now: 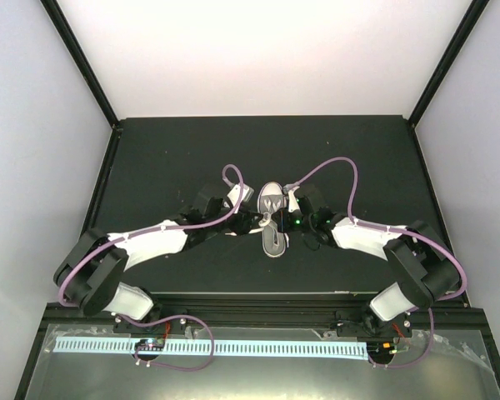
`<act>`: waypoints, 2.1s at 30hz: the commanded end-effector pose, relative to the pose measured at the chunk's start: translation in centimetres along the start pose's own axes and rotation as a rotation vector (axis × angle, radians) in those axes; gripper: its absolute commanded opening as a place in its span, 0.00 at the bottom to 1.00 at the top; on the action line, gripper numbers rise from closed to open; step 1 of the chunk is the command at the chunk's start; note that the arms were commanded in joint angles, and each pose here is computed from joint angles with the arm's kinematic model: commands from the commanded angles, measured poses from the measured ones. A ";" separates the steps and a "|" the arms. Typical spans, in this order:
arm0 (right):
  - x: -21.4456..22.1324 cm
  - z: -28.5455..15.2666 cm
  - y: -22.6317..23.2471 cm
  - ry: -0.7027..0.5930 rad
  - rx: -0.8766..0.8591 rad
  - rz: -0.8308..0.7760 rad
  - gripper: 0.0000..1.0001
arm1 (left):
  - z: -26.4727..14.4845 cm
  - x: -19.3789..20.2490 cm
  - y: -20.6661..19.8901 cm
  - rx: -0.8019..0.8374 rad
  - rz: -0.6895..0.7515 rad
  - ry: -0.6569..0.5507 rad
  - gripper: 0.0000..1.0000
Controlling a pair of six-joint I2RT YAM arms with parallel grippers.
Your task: Tie the shoes
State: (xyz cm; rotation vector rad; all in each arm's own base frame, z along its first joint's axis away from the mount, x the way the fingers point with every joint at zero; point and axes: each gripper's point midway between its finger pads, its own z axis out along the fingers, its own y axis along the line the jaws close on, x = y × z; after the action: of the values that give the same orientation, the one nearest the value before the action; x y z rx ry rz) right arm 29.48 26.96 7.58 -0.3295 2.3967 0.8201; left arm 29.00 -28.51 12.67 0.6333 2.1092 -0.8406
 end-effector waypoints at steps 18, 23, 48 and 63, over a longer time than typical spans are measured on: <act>-1.0 -0.6 0.3 -0.047 -0.003 -0.013 0.02 | 0.0 -0.8 -3.1 0.194 -0.007 -0.033 0.02; -1.2 -0.8 0.4 -0.055 0.000 -0.015 0.02 | 0.2 2.0 -4.1 0.276 -0.009 0.043 0.02; -0.5 -1.3 0.4 -0.047 -0.013 -0.020 0.02 | -1.7 3.9 -1.4 0.092 -0.034 0.103 0.66; -0.6 -1.4 0.5 -0.053 -0.020 -0.028 0.02 | 2.3 1.7 0.6 0.038 -0.205 0.129 0.50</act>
State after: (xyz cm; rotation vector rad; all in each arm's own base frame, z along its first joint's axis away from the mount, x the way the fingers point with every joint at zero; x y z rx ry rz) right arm 28.91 26.54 8.31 -0.3335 2.3733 0.8284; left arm 28.50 -29.04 10.16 0.5548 2.2902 -0.9581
